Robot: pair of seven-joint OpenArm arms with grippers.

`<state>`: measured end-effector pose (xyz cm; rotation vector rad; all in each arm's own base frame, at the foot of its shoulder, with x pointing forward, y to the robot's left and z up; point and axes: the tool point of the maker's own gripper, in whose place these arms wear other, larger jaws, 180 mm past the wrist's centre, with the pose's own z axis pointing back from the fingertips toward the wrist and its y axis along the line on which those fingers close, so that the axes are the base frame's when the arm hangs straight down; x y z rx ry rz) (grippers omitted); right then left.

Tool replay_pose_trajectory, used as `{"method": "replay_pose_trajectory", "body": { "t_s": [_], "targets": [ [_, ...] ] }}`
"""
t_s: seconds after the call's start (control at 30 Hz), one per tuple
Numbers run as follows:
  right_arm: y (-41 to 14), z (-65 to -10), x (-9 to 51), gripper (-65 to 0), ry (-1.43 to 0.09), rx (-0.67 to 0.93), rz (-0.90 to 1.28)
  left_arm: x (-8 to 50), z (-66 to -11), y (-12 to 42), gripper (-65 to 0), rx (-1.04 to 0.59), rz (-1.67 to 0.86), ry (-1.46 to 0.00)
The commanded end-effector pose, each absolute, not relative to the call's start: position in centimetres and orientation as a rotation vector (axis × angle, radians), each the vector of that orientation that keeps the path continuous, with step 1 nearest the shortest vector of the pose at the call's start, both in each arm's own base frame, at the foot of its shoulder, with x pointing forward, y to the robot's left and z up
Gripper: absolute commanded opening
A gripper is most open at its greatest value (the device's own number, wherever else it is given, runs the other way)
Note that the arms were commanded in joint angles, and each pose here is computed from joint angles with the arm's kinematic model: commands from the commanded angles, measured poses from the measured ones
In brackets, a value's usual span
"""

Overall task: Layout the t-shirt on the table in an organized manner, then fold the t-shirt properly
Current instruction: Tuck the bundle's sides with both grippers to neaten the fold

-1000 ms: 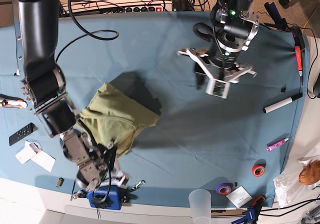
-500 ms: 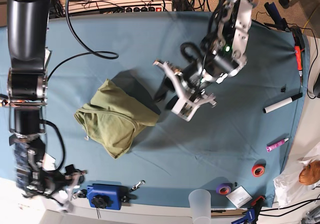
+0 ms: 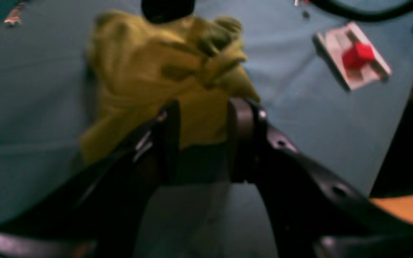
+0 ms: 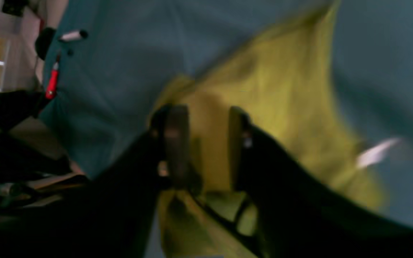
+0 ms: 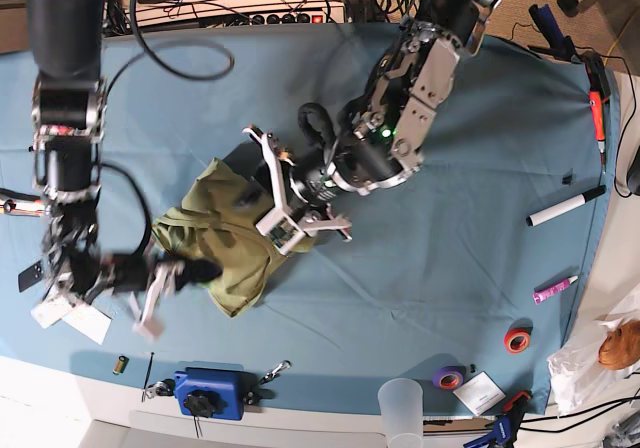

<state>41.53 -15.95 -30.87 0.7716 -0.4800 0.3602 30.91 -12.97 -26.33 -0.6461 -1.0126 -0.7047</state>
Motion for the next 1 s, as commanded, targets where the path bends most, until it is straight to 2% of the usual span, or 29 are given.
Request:
{"method": "replay_pose_trajectory", "body": {
  "t_s": [0.0,0.1,0.2,0.33,0.43,0.53,0.77,0.97],
  "targets": [
    [-15.3,-29.2,42.4,-54.4,-0.539,0.813,0.360,31.7,-24.6,-13.3,-44.4,-0.660,-0.704,-1.071],
    [-13.4,-32.0,40.0,-60.6,-0.478,0.895,0.325,32.1,-24.9,-12.9,-44.4,-0.627,-0.704,-1.075],
    [-11.6,-34.9,37.6,-60.8,-0.406,0.931,0.307,32.2,-25.0,-12.6,-44.4,-0.622,-0.699,-1.070],
    [-12.5,-41.2,33.6,-60.8,-0.224,0.732,0.370,32.1,-25.5,-12.5,-44.4,-0.609,-0.705,-1.046],
    [-13.4,-42.0,33.4,-61.0,-0.205,0.669,0.383,31.9,-26.0,-12.3,-44.4,-0.595,-0.712,-1.016],
    [-14.1,-39.7,35.8,-63.3,-0.305,0.717,0.313,31.8,-26.4,-12.1,-44.4,-0.584,-0.717,-0.991],
    [-18.0,-32.7,41.5,-63.3,-0.613,0.836,0.100,31.8,-26.1,-11.2,-44.4,-0.532,-0.697,-0.976],
    [-20.7,-25.0,43.6,-63.4,-0.917,1.104,-0.061,33.4,-23.4,-8.1,-45.8,-0.341,-0.623,-1.081]
  ]
}}
